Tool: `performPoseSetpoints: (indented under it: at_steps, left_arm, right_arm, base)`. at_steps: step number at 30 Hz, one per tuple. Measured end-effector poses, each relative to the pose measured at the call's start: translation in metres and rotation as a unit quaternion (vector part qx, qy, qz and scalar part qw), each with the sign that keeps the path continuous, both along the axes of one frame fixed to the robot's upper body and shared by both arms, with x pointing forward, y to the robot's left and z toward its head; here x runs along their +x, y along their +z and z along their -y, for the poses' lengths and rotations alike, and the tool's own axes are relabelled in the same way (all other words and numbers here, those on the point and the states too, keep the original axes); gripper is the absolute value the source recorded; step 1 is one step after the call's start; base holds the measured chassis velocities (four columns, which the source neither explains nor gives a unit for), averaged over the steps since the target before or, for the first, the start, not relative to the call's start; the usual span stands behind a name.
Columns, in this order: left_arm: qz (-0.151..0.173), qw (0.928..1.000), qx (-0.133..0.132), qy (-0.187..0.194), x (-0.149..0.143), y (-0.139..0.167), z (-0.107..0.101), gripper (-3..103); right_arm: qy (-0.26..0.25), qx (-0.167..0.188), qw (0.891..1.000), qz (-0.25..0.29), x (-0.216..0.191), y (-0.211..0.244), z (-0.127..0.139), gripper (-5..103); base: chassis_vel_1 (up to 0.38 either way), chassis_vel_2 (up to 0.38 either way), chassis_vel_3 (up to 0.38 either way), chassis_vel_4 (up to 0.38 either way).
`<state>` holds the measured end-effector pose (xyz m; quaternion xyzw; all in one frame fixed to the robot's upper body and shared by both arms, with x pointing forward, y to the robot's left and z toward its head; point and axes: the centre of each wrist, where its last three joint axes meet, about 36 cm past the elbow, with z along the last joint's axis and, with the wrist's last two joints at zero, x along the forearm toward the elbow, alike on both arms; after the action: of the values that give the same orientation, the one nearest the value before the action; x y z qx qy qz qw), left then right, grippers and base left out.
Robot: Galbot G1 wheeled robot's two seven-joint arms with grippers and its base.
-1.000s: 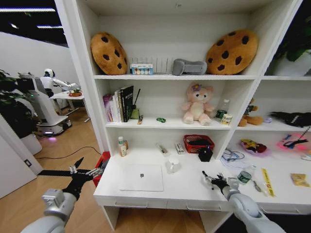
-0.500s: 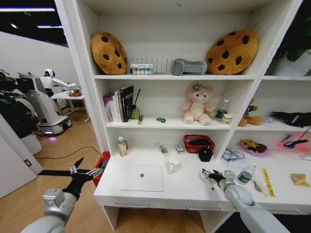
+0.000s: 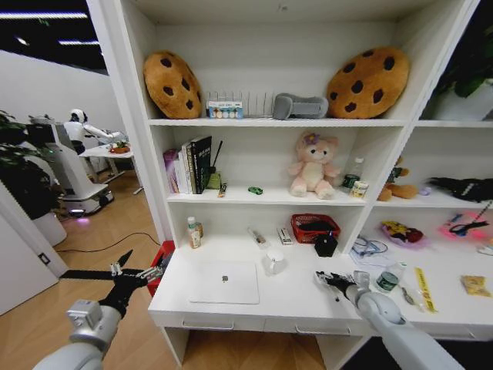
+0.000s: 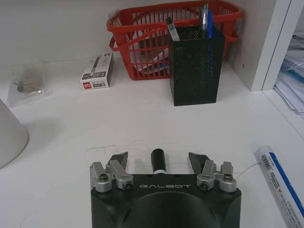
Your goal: Organize the objects on the table.
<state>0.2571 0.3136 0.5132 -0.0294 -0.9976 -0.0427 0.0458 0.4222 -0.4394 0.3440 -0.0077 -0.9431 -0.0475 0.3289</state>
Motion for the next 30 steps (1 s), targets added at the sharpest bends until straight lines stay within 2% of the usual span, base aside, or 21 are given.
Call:
performPoseSetpoints:
  at_steps: [4, 5, 7, 8, 9, 16, 20, 22, 23, 30]
  left_arm:
    - [0.000, 1.0000, 0.000, 0.000, 0.000, 0.000, 0.000, 100]
    - [0.000, 1.0000, 0.000, 0.000, 0.000, 0.000, 0.000, 100]
    - [0.000, 1.0000, 0.000, 0.000, 0.000, 0.000, 0.000, 100]
    - [0.000, 1.0000, 0.000, 0.000, 0.000, 0.000, 0.000, 100]
    - [0.000, 1.0000, 0.000, 0.000, 0.000, 0.000, 0.000, 100]
    - [0.000, 1.0000, 0.000, 0.000, 0.000, 0.000, 0.000, 100]
    - [0.000, 1.0000, 0.000, 0.000, 0.000, 0.000, 0.000, 100]
    - [0.000, 1.0000, 0.000, 0.000, 0.000, 0.000, 0.000, 100]
    - [0.000, 1.0000, 0.000, 0.000, 0.000, 0.000, 0.000, 100]
    - [0.000, 1.0000, 0.000, 0.000, 0.000, 0.000, 0.000, 100]
  right_arm:
    - [0.005, 0.003, 1.000, -0.005, 0.001, 0.000, 0.000, 72]
    - [0.006, 0.006, 1.000, -0.007, 0.001, 0.000, 0.001, 62]
    - [0.007, 0.009, 1.000, -0.009, 0.001, 0.000, 0.001, 62]
    - [0.008, 0.011, 1.000, -0.010, 0.001, -0.001, 0.001, 57]
    - [0.010, 0.002, 1.000, -0.010, 0.002, -0.003, 0.003, 47]
    - [0.013, -0.009, 1.000, -0.011, 0.006, -0.006, 0.004, 35]
    - [0.014, -0.009, 1.000, -0.011, 0.012, -0.006, 0.005, 21]
    - [0.014, -0.009, 1.000, -0.011, 0.013, -0.006, 0.004, 21]
    - [0.014, -0.008, 1.000, -0.011, 0.014, -0.006, 0.004, 13]
    - [0.018, -0.007, 1.000, -0.010, 0.015, -0.004, 0.004, 10]
  base:
    - [0.000, 0.000, 0.000, 0.000]
    - [0.000, 0.000, 0.000, 0.000]
    - [0.000, 0.000, 0.000, 0.000]
    - [0.000, 0.000, 0.000, 0.000]
    - [0.000, 0.000, 0.000, 0.000]
    - [0.000, 0.000, 0.000, 0.000]
    - [0.000, 0.000, 0.000, 0.000]
    - [0.000, 0.000, 0.000, 0.000]
    - [0.000, 0.000, 0.000, 0.000]
    - [0.000, 0.000, 0.000, 0.000]
